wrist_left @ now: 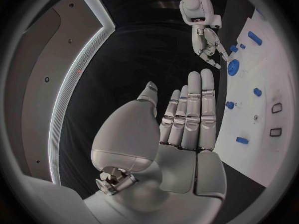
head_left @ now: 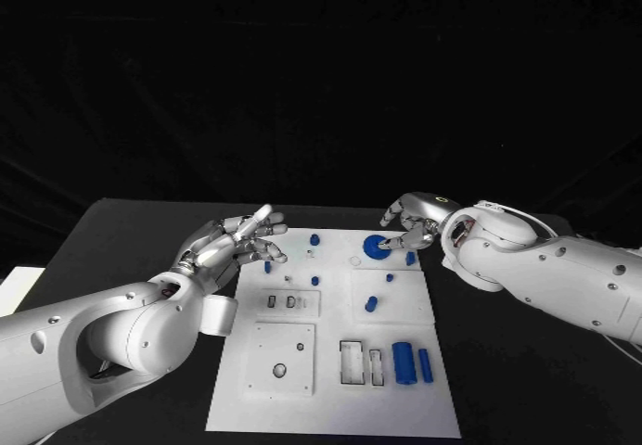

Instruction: Assemble the parts on the task board

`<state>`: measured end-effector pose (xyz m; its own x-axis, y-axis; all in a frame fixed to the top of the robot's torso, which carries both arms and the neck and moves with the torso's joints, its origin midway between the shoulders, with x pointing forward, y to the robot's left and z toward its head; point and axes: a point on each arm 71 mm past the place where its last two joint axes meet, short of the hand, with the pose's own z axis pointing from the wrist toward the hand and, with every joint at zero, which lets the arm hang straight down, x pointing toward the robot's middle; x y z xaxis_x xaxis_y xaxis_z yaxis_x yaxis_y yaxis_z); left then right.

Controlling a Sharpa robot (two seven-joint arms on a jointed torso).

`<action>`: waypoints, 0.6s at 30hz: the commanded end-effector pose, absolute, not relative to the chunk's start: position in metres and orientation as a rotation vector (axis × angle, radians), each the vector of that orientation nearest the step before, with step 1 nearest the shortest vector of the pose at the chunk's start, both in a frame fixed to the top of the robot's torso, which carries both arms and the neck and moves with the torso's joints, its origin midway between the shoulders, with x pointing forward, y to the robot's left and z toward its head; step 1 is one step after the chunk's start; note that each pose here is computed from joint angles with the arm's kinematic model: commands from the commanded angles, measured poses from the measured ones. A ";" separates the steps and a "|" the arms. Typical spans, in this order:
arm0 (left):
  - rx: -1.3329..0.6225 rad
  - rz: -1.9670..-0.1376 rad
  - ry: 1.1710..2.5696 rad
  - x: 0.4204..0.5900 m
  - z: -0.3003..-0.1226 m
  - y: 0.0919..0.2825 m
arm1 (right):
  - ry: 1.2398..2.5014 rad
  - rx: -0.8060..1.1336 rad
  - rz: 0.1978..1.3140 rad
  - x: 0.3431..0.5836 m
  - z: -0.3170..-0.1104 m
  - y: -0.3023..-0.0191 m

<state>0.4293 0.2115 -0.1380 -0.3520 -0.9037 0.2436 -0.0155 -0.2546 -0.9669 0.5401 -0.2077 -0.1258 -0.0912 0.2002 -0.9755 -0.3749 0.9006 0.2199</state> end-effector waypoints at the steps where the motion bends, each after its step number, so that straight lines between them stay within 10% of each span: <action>1: -1.174 -1.717 1.321 0.429 -0.137 0.209 | 1.633 -0.192 0.432 0.540 -0.132 -0.206; 18: -1.177 -1.710 1.322 0.430 -0.137 0.211 | 1.665 -0.227 0.426 0.542 -0.147 -0.199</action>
